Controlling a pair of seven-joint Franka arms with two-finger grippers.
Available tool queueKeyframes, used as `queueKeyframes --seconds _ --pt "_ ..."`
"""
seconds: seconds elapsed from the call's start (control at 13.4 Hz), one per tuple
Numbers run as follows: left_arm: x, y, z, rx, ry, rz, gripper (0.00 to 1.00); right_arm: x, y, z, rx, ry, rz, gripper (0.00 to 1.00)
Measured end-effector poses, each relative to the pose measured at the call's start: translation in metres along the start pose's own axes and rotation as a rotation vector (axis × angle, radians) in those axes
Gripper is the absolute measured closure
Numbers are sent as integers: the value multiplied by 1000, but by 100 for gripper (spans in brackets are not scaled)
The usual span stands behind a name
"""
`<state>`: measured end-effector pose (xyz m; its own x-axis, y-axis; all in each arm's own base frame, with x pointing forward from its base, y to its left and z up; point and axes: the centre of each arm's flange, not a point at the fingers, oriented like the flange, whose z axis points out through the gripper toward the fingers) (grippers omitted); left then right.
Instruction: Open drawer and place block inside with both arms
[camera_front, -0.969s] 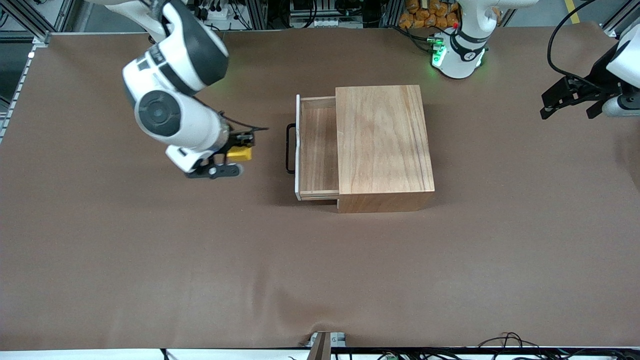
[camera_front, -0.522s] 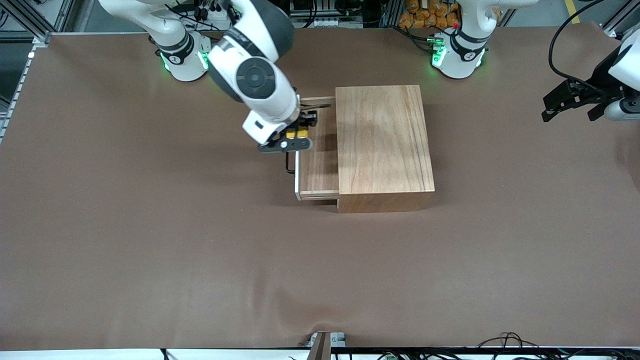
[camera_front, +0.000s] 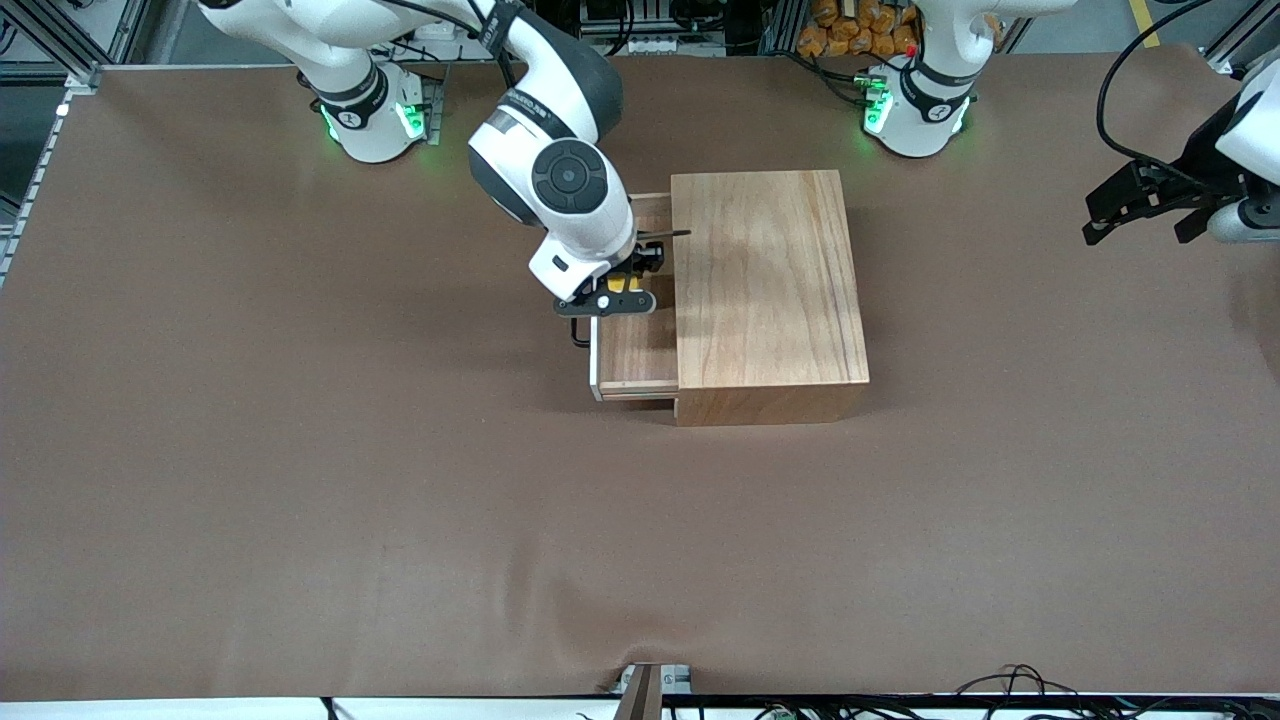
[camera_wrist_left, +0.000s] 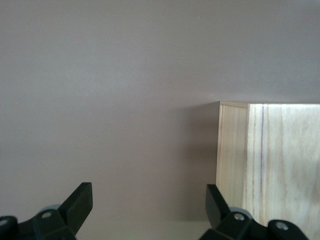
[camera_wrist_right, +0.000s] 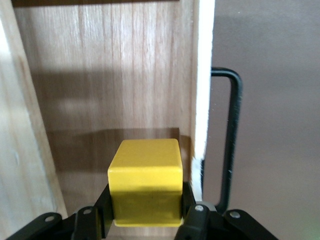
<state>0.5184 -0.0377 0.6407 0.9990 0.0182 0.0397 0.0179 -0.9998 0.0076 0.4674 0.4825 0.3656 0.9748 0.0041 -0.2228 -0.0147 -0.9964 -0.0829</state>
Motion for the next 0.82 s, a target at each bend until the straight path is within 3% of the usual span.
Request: queueKeyframes --seconds 0.07,0.37,0.6,0.82 --pt "0 0 0 0 0 1 0 4 -1 1 7 2 11 39" --pt "0 1 -1 0 2 2 0 16 -4 -45 40 29 39 0" --pt "-1 1 -2 0 4 3 0 44 29 -114 60 48 110 0" --pt "-1 1 -3 -1 5 4 0 96 108 -169 115 95 245 0"
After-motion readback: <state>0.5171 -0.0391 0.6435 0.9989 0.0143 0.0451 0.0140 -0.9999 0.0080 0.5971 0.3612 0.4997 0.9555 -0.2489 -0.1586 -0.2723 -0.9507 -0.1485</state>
